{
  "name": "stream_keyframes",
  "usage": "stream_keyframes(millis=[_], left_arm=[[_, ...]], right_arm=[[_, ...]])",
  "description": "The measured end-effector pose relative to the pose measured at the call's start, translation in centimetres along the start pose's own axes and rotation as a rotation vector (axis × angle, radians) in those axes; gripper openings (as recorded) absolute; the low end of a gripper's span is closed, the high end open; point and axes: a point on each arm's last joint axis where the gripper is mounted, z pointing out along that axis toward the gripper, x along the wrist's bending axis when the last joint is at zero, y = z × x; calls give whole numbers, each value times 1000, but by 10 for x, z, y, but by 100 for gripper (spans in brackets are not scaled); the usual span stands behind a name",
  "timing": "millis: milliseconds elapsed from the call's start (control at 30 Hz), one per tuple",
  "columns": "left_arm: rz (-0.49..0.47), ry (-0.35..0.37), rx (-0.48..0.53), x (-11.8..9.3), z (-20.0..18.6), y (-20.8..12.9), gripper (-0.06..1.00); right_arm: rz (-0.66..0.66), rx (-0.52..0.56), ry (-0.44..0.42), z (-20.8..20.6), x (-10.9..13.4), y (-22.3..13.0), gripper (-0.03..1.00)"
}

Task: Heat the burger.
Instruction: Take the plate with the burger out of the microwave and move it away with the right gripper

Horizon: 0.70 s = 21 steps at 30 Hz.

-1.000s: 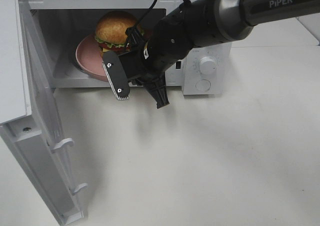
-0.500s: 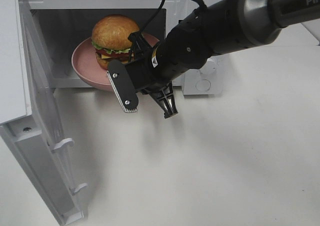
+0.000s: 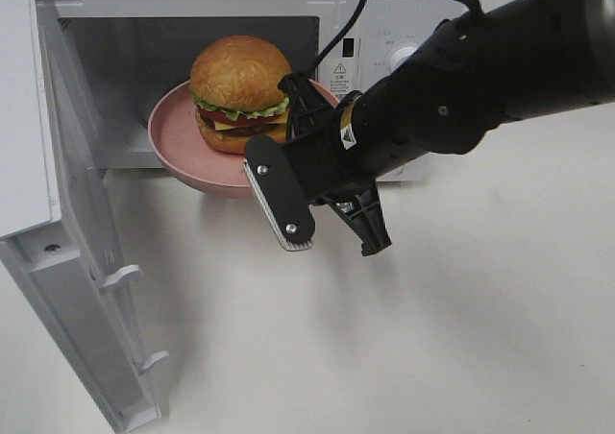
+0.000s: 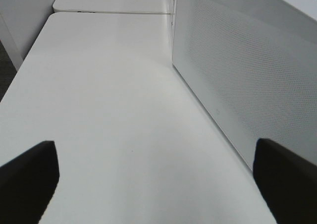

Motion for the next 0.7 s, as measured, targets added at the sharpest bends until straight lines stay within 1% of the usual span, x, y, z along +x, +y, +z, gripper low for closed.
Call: stream_keyframes(millis=[100,167,367,700], left_arm=[[0,0,0,0,0,0,99],[0,0,0,0,0,0,99],[0,0,0,0,0,0,99],[0,0,0,0,0,0,99]], right_arm=[[0,1,3,-3,3,-1,9],[0,2,9,-15,14,-3,9],[9,4,13,-30,26,-6,9],[16,0,-25,-64,47,-12,9]])
